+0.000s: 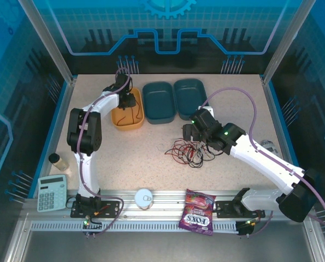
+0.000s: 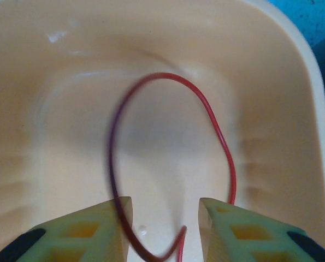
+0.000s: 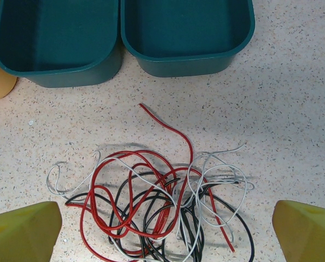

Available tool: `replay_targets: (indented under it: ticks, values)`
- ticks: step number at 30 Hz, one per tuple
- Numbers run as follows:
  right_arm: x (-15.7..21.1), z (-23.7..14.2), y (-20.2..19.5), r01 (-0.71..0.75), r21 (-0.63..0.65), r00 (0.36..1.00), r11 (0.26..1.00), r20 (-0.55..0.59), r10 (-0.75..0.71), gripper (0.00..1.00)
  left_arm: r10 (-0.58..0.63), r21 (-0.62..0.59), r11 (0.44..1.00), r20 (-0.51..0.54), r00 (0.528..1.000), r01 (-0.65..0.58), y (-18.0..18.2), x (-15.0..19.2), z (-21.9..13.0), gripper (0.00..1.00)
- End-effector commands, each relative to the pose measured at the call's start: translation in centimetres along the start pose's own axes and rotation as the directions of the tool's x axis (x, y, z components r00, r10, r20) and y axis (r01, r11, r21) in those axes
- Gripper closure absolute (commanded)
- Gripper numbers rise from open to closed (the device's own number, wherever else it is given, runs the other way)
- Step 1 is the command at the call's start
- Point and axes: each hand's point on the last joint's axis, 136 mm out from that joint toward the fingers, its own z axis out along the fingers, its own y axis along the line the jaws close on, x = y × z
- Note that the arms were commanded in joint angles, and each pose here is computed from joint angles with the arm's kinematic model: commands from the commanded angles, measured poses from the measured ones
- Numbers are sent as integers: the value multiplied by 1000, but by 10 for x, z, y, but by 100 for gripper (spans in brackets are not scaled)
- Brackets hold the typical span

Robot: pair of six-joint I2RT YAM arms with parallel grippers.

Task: Untangle the cables

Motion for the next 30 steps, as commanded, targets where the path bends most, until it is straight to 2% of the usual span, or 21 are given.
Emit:
replay_targets:
  ticks: [1, 5, 11, 14, 20, 23, 27, 30]
  values:
    - [-8, -2, -1, -2, 5, 1000, 1000, 12, 2, 0, -11, -7, 1000, 28, 1000, 11, 5, -12, -24, 54]
    - [-7, 1, 0, 1, 9, 1000, 1000, 5, -1, 0, -10, -1, 1000, 66, 998, 10, 5, -20, -44, 42]
    - [-3, 6, 2, 7, 9, 1000, 1000, -8, -7, 0, -13, 10, 1000, 138, 990, 12, 8, -32, -82, 18]
    - [0, 9, 1, 8, 12, 1000, 1000, -15, -8, 0, -28, 27, 999, 168, 985, 24, 9, -32, -104, 1]
    - [7, 15, -1, 13, 22, 999, 1000, -36, -13, 0, -77, 112, 992, 205, 976, 55, 7, -18, -148, 1]
    - [12, 20, -2, 13, 29, 998, 999, -56, -11, 0, -116, 194, 978, 225, 967, 72, 0, -2, -170, 1]
    - [19, 28, -5, 12, 42, 996, 999, -88, -8, 0, -137, 348, 936, 245, 960, 45, -31, 34, -196, 1]
    - [26, 35, -9, -1, 53, 994, 999, -105, 6, 0, -89, 408, 913, 234, 968, -15, -61, 72, -206, 1]
